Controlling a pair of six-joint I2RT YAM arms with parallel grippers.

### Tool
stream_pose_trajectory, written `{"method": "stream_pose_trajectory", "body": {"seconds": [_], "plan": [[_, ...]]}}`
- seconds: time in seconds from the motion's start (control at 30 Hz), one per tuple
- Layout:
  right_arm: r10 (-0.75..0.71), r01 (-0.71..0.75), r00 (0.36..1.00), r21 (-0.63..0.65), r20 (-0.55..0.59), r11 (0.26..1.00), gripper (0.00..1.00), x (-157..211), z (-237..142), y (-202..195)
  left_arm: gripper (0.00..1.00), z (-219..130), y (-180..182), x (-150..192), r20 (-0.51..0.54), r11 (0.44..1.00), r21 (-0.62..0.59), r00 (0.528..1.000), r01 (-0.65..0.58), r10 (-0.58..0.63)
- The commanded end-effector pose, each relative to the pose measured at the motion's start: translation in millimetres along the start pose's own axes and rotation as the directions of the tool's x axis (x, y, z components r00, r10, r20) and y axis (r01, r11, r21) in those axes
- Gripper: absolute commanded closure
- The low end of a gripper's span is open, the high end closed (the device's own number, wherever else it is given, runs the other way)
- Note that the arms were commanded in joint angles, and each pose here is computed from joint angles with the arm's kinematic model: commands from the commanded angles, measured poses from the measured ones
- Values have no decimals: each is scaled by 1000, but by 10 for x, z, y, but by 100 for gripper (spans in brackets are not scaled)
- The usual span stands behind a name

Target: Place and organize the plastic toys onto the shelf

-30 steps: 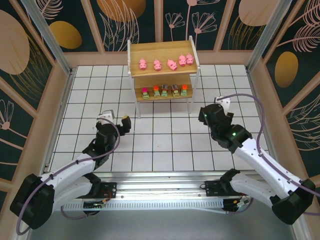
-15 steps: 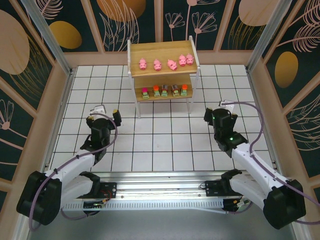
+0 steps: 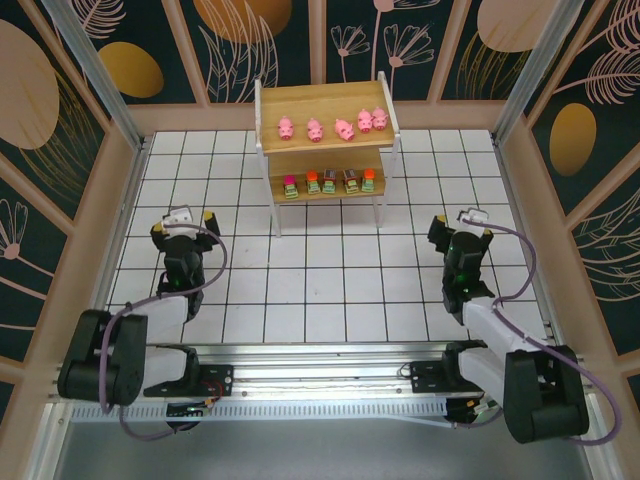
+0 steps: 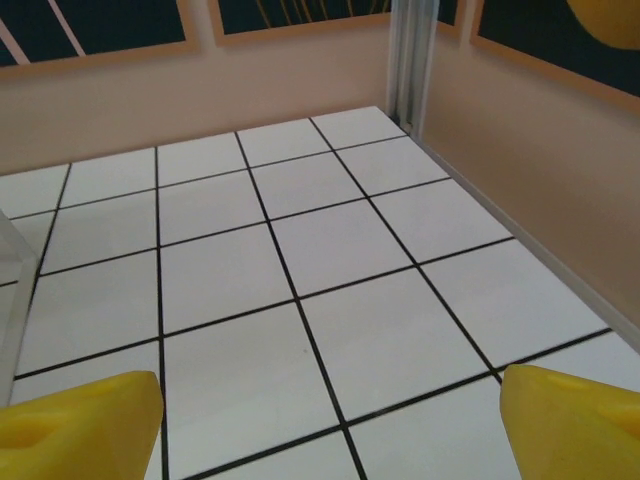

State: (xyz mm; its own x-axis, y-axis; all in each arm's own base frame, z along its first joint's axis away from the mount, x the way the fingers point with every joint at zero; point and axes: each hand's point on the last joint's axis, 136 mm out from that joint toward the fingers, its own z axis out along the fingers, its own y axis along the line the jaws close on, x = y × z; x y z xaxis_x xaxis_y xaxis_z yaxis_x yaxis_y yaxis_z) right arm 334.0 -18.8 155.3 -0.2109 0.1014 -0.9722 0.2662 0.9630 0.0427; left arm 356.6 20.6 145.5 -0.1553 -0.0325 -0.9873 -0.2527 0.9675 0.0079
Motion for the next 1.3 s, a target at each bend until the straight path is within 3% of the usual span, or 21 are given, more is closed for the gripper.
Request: {"method": "stream_pose_trajectory", "body": {"seconds": [0.0, 0.33, 0.47, 1.0, 1.27], "plan": [[-14, 25, 993, -82, 121, 996, 12, -222, 28, 148, 1, 34, -77, -181, 109, 996, 91, 993, 24, -34], [-17, 57, 976, -180, 217, 982, 11, -210, 148, 260, 1, 165, -180, 56, 63, 978, 209, 997, 30, -44], [8, 32, 983, -214, 182, 976, 11, -188, 224, 246, 1, 179, -197, 68, 51, 967, 251, 997, 39, -53], [-16, 68, 981, -262, 194, 963, 11, 77, 197, 312, 1, 200, -131, 64, 50, 976, 212, 997, 49, -61], [14, 19, 991, -239, 135, 971, 4, 186, 376, 226, 1, 199, -136, 71, 47, 976, 213, 997, 49, -60]]}}
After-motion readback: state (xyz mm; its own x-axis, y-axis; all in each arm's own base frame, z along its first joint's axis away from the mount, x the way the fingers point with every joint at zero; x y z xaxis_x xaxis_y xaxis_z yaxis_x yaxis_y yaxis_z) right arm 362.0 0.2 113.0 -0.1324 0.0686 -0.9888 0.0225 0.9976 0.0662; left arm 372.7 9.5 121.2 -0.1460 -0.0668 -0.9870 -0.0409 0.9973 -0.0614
